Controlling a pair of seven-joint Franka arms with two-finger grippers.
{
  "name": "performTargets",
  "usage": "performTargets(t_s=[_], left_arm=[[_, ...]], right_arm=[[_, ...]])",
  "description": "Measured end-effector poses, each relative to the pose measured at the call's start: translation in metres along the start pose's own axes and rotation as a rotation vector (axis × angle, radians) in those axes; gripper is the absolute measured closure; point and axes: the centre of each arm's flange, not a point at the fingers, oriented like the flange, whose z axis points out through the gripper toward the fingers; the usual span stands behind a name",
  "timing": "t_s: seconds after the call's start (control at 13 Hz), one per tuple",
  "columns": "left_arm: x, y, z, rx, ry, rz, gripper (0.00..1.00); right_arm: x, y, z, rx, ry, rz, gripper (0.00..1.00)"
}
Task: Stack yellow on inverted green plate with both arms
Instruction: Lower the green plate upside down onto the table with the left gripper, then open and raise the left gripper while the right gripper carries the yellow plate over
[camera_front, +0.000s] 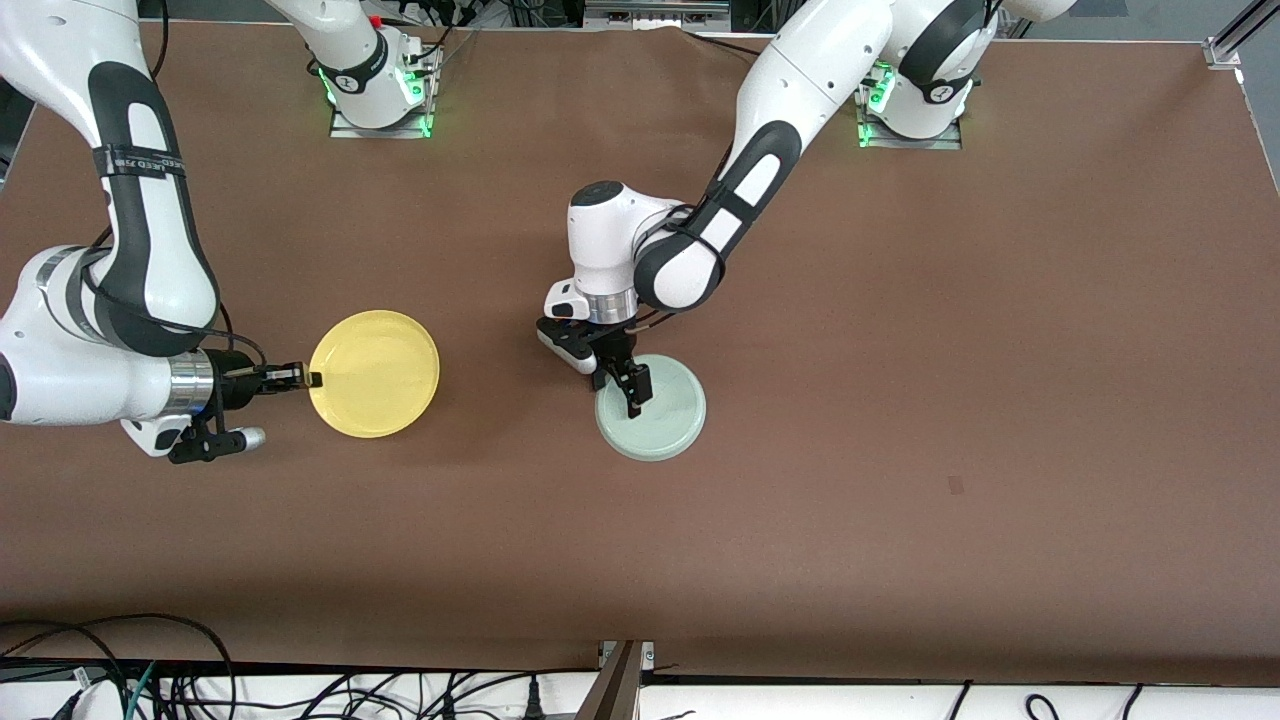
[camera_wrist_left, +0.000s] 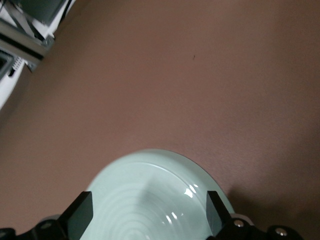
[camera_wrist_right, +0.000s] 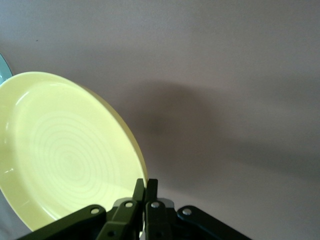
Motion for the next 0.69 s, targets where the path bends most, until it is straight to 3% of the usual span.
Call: performTargets(t_s=[0.39, 0.69], left_arm=[[0.028, -0.031, -0.047, -0.232, -0.088, -0.346, 0.00], [0.027, -0.128, -0.067, -0.226, -0.228, -0.525, 0.00]], right_arm=[[0.005, -0.029, 0.023, -0.010, -0.024, -0.003, 0.98], [0.014, -0.063, 0.054, -0.040, 0.006, 0.021, 0.98]])
